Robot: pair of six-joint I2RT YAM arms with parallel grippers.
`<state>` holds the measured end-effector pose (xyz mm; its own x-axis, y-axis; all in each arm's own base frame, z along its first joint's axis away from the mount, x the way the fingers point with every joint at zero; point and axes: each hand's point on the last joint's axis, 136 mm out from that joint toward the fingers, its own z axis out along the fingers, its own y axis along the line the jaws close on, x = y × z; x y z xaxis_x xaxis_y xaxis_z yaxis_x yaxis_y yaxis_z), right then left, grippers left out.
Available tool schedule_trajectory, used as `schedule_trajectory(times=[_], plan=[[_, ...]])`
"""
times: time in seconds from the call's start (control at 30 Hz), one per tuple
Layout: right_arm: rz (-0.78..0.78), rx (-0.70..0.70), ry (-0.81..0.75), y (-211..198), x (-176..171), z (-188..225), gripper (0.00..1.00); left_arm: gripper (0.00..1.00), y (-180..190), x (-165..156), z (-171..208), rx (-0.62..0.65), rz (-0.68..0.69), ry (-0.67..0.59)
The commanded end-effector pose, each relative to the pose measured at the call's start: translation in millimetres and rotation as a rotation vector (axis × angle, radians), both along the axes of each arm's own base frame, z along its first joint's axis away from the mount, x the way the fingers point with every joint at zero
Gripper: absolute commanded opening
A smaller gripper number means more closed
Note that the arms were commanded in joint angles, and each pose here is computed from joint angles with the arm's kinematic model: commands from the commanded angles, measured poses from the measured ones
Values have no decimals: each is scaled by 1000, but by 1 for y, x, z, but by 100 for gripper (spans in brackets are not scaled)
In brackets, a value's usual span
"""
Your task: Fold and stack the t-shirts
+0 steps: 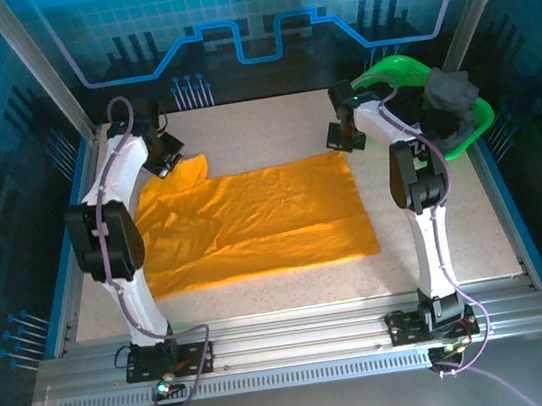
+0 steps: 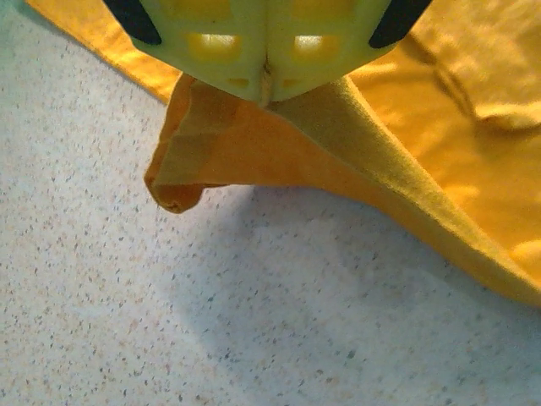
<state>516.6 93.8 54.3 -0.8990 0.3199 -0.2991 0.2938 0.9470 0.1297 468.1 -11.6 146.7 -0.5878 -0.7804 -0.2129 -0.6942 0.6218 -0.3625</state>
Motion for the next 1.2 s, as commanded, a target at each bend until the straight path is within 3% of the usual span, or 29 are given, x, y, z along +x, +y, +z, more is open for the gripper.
schedule_trajectory(times=[0.0, 0.33, 0.67, 0.93, 1.17], plan=[[39, 11, -95, 6, -1, 40, 0, 0, 2, -23, 16, -30, 26, -26], [103, 57, -164, 16, -38, 74, 0, 0, 9, -119, 33, -25, 102, -33], [4, 57, -46, -3, -127, 44, 0, 0, 18, -219, 12, 6, 173, 25], [20, 57, 41, -7, -166, 18, 0, 0, 22, -257, -26, 38, 180, 118], [37, 9, 84, -14, -178, 10, 0, 0, 31, -272, -25, 90, 209, 118]])
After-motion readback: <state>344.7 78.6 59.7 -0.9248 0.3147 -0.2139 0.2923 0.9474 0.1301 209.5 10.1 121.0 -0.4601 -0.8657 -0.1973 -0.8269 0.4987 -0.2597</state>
